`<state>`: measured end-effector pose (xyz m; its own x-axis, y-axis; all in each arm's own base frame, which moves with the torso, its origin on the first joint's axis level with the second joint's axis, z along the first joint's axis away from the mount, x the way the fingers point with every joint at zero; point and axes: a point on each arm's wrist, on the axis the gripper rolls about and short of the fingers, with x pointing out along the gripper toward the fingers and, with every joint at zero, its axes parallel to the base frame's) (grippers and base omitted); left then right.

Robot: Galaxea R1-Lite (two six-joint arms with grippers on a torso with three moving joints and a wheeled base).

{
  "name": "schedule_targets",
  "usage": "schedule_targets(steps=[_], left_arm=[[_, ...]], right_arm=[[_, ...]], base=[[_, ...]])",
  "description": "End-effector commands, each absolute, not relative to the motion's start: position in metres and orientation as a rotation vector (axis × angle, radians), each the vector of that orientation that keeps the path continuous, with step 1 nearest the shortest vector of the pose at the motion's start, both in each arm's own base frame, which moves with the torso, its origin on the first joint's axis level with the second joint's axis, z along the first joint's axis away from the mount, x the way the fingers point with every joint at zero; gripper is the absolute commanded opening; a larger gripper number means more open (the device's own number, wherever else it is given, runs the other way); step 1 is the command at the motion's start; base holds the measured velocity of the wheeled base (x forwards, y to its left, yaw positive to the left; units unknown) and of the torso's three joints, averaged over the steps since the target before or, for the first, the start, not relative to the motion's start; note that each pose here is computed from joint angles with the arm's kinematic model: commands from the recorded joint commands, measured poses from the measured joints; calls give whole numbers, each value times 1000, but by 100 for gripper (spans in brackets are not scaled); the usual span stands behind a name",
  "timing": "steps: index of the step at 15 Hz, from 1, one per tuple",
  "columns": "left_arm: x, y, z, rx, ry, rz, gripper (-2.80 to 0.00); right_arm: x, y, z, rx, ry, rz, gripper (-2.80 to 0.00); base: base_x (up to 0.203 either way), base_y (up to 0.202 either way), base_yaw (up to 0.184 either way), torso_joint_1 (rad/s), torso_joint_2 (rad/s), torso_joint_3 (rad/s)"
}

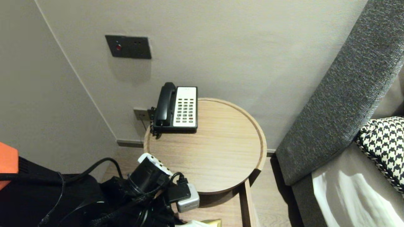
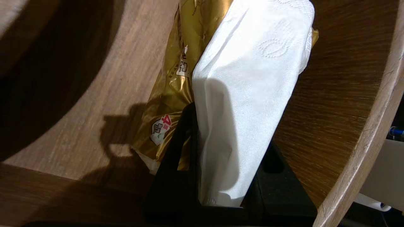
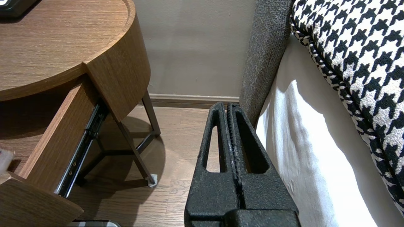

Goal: Take the tissue out of the drawer one by one and place them on the table

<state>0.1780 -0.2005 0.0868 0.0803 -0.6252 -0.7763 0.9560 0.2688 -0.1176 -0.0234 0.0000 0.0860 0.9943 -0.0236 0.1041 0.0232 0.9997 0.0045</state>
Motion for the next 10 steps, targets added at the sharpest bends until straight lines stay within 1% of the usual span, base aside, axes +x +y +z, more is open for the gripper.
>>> schedule_targets(steps=[1, 10], left_arm=[[177, -200, 95, 478, 803, -1256, -280], [171, -194, 119, 445, 727, -1252, -280]], right_arm=[[-20, 0, 75, 3, -66, -23, -280], [-20, 0, 75, 3, -66, -24, -280]], base=[[0, 0, 0, 0, 0, 0], [0, 0, 0, 0, 0, 0]])
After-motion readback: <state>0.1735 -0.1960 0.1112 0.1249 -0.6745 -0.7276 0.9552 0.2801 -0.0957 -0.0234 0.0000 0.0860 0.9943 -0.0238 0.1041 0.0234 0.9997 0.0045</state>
